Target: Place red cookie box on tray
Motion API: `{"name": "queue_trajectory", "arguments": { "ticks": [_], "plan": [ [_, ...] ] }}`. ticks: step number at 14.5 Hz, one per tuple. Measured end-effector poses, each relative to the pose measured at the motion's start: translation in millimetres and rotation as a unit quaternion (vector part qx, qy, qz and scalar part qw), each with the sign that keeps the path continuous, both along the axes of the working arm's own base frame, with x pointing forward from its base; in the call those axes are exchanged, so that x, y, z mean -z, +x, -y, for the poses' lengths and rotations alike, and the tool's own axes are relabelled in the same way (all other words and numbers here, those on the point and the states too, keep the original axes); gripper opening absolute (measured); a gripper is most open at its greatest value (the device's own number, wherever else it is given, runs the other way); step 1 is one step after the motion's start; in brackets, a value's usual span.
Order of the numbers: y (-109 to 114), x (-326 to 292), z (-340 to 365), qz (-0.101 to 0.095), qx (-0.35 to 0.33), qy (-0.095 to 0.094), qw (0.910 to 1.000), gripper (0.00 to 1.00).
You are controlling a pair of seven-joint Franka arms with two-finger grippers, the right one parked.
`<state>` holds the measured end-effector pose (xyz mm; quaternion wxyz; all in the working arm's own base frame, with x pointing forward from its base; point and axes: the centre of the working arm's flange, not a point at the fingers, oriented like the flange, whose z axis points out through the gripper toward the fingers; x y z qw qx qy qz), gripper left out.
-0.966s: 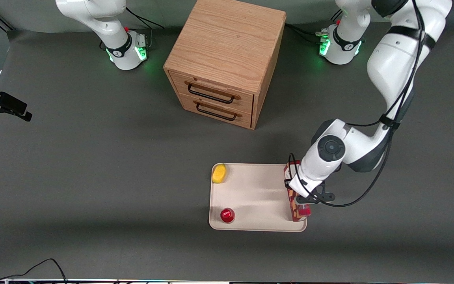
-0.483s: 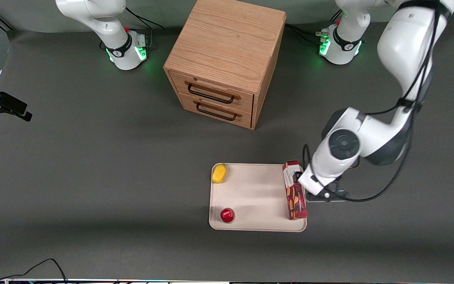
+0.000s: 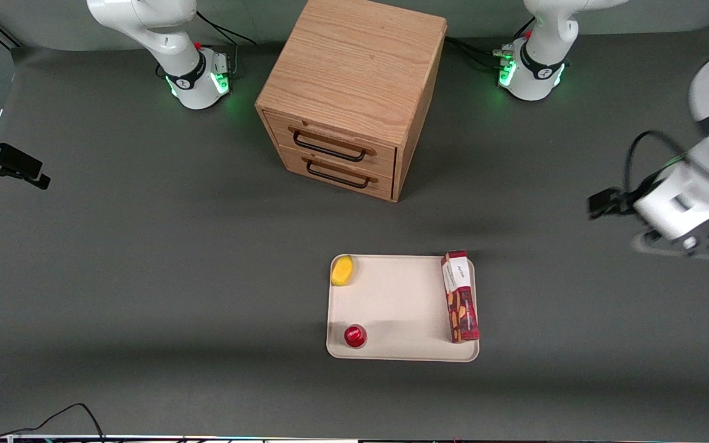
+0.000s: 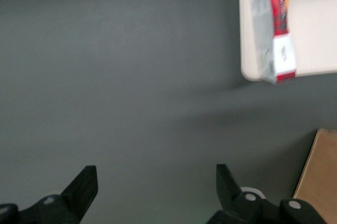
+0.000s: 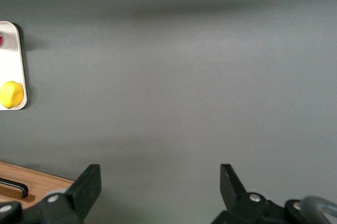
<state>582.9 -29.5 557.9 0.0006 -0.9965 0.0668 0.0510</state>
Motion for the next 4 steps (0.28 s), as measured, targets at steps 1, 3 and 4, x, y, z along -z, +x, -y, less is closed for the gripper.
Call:
{"name": "queue_trajectory", "arguments": {
  "ticks": [1, 3, 4],
  "plan": [
    [-15, -4, -12, -0.004, 0.002, -0.005, 1.0000, 1.00],
    [-38, -7, -29, -0.009, 0.002, -0.012, 0.9999, 1.00],
    [-46, -12, -32, -0.011, 0.005, -0.012, 0.9999, 1.00]
  ]
}}
